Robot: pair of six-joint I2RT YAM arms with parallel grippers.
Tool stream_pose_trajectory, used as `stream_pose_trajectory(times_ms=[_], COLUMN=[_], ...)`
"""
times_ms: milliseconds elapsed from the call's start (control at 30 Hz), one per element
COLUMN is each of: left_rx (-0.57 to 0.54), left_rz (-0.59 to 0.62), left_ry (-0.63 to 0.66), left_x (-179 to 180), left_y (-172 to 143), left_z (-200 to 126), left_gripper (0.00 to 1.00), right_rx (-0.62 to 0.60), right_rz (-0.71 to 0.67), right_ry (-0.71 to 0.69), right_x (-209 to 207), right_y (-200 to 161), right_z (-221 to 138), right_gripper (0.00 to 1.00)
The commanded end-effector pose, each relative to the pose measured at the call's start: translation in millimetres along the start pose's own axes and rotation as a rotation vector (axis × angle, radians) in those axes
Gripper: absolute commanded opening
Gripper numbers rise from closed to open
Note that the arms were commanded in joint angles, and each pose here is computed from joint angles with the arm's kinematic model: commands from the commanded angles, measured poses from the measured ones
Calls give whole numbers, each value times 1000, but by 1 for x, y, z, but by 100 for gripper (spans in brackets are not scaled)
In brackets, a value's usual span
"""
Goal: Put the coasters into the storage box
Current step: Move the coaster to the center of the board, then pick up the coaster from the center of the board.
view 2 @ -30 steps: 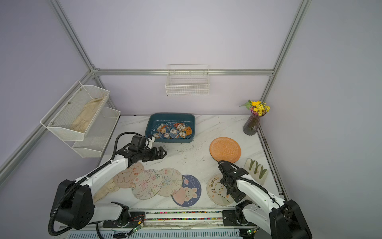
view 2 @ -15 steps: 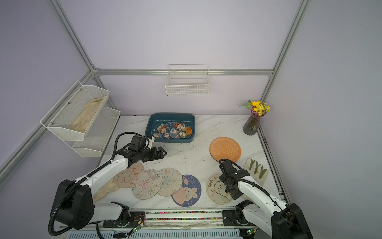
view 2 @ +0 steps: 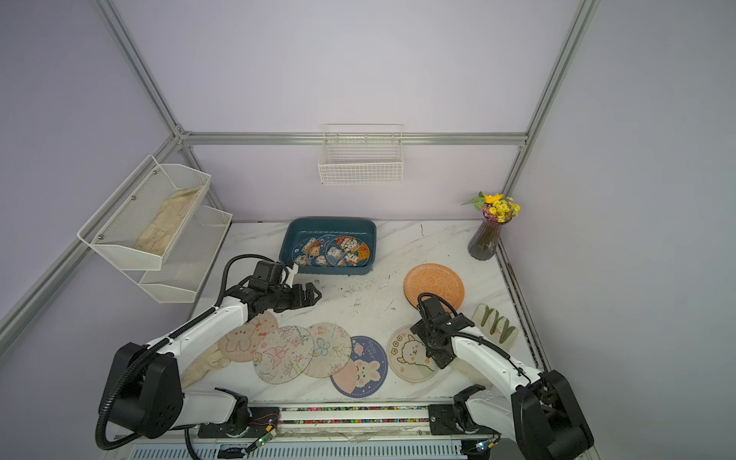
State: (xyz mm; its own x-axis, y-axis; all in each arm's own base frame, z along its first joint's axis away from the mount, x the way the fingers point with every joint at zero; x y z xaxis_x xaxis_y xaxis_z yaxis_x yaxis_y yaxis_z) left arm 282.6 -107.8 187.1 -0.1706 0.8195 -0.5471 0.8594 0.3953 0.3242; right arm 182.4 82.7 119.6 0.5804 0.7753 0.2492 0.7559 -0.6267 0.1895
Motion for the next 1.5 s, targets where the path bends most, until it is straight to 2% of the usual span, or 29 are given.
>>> stream_pose_trajectory(times_ms=[0,133,300,433,600,800,1333,1467], left_rx=[-38,-39,-42,-38,-33,-31,-39,-41], left_rz=[30,29,25,25,30,30,30,30], left_ry=[-40,-40,-42,-43,-45,-49,-49,-48], left_x=[-12,-12,-12,-12,-13,-14,-14,-14], left_y=[11,10,9,8,8,9,8,9], left_z=[-8,-8,-10,-10,-10,-9,-12,-12], left_gripper=[100,100,100,100,100,100,100,100], right_rx=[-11,-11,-18,-17,41,88,146,156], right_rz=[-65,-144,-149,-131,-145,-115,-133,-147], right_ry=[64,11,-161,-151,-135,-96,30,29], right_x=[21,26,-2,-14,-21,-32,-22,-18], right_y=[7,12,16,14,5,-8,-15,-14], right_z=[-3,-7,-15,-19,-15,-5,13,16], right_gripper=[97,97,97,97,97,81,60,44])
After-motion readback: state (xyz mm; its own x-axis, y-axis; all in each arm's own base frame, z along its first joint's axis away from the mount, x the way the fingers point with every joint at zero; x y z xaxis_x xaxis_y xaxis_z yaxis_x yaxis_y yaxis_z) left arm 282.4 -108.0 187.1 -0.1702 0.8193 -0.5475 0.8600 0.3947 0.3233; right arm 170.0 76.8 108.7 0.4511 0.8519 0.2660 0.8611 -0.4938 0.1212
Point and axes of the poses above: each gripper's point midway between its finger pads, its own z axis out along the fingers, its own x axis along the line the jaws close on, y = z × x, the point moved 9 cm from there along -z, back along the fingers, and after that the axes turned 14 degrees about -z, right-handed, at the moved point
